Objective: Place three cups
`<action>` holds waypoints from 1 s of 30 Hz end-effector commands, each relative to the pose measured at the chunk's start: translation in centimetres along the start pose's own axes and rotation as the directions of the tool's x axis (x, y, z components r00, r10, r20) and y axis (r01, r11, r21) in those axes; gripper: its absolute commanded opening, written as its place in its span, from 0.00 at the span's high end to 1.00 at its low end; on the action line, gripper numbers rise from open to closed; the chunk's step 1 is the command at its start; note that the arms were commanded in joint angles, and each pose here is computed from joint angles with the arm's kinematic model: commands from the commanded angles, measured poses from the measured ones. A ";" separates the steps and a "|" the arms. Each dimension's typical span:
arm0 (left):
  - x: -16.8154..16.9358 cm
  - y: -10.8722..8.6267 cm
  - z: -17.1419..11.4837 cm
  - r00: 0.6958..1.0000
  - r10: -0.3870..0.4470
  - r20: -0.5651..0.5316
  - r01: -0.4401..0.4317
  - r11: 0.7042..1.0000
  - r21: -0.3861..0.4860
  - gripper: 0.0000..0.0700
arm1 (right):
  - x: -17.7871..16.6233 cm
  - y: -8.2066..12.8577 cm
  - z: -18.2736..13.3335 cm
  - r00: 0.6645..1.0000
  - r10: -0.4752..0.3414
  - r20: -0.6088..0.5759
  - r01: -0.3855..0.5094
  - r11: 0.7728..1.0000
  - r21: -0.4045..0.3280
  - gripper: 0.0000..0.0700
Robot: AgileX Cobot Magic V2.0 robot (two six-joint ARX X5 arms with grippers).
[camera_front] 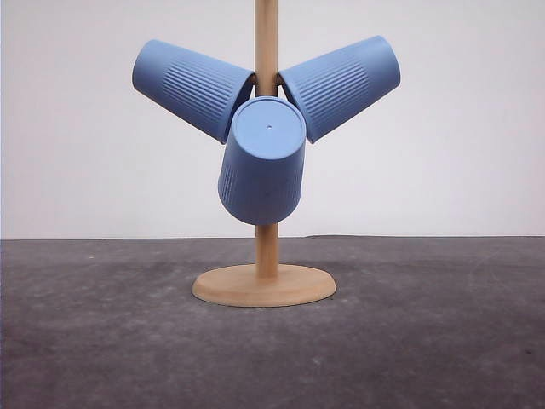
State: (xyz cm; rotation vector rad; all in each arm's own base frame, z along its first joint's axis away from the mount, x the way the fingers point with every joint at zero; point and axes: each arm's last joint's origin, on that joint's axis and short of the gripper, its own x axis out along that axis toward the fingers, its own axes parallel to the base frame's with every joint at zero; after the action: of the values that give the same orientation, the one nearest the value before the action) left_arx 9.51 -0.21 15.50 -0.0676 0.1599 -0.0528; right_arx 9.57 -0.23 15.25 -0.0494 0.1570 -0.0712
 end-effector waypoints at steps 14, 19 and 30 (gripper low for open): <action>0.1 0.0 -0.5 1.000 0.000 -0.018 0.000 1.000 -0.001 1.00 | 0.0 0.0 0.0 1.000 -0.001 0.007 0.001 1.000 0.008 0.98; 0.1 0.0 -0.5 1.000 0.000 -0.018 0.000 1.000 -0.001 1.00 | 0.0 0.0 0.0 1.000 -0.001 0.007 0.001 1.000 0.008 0.98; 0.1 0.0 -0.5 1.000 0.000 -0.018 0.000 1.000 -0.001 1.00 | 0.0 0.0 0.0 1.000 -0.001 0.007 0.001 1.000 0.008 0.98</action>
State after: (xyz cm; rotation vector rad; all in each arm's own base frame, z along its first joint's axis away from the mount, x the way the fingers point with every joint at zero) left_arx 9.51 -0.21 15.50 -0.0676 0.1599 -0.0528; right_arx 9.57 -0.23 15.25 -0.0494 0.1570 -0.0712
